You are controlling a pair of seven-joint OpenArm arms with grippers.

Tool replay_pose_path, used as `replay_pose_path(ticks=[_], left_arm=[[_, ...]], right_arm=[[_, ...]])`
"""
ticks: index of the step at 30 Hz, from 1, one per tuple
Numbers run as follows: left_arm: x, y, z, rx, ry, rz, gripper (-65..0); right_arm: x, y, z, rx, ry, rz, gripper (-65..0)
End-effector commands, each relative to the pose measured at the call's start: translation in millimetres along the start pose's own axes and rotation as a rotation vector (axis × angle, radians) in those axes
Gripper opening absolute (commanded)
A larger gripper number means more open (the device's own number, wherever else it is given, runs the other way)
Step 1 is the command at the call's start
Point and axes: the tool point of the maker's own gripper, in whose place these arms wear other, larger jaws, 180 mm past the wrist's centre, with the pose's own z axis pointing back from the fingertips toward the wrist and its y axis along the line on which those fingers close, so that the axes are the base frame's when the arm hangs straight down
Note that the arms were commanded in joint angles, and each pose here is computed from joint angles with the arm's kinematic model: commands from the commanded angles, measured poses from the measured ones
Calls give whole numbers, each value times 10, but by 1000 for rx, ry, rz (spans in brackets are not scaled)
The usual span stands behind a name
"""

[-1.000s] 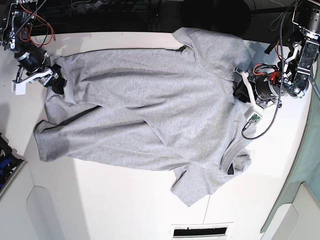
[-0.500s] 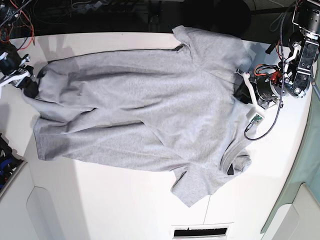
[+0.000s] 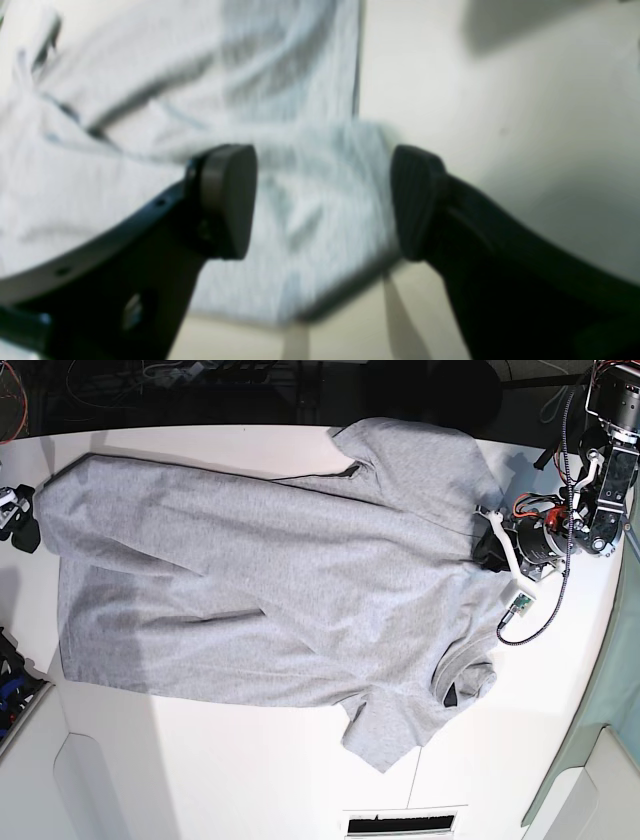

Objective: Layout the t-shirt on the table in an organized manner, then fold the t-shirt properly
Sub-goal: 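Release the shirt and move both grippers to new grasp points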

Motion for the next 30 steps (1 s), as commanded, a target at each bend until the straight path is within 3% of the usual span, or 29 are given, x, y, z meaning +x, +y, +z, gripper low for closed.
replay_pose_path(ticks=[1,4,6,8,10,11,15,18,21,25,30], left_arm=[[-271,152,44,57,125,-28,-456],[-253,186,56,65,123,-27,-458],[-207,200,62,68,115,-31,-508],[-121,176,78,67,94,-45,-594],[28,140,115,68,53,-50,-650],[116,157,147,91,32,-41,-650],[451,96,297,125,-34,-65,-650],[488,-161,349,42,-51,-95,-650],[262,-367,306,-34,-19,-88,-650],[-9,-373,207,-33,45,-61,-650],[-90,161,70,94,121,-14,-650]], right_arm=[[267,0,34,3,-81,21,-236],[470,87,-53,19,-135,29,-238],[600,179,-173,25,-158,46,-292],[715,255,-336,9,-170,55,-436],[782,337,-542,-5,-165,93,-630],[802,398,-654,0,-157,117,-650],[865,710,-1157,43,-118,224,-650],[756,878,-1553,46,-32,342,-650],[538,941,-1816,46,81,428,-650],[337,892,-1907,44,170,475,-650],[261,669,-1812,20,196,467,-650]])
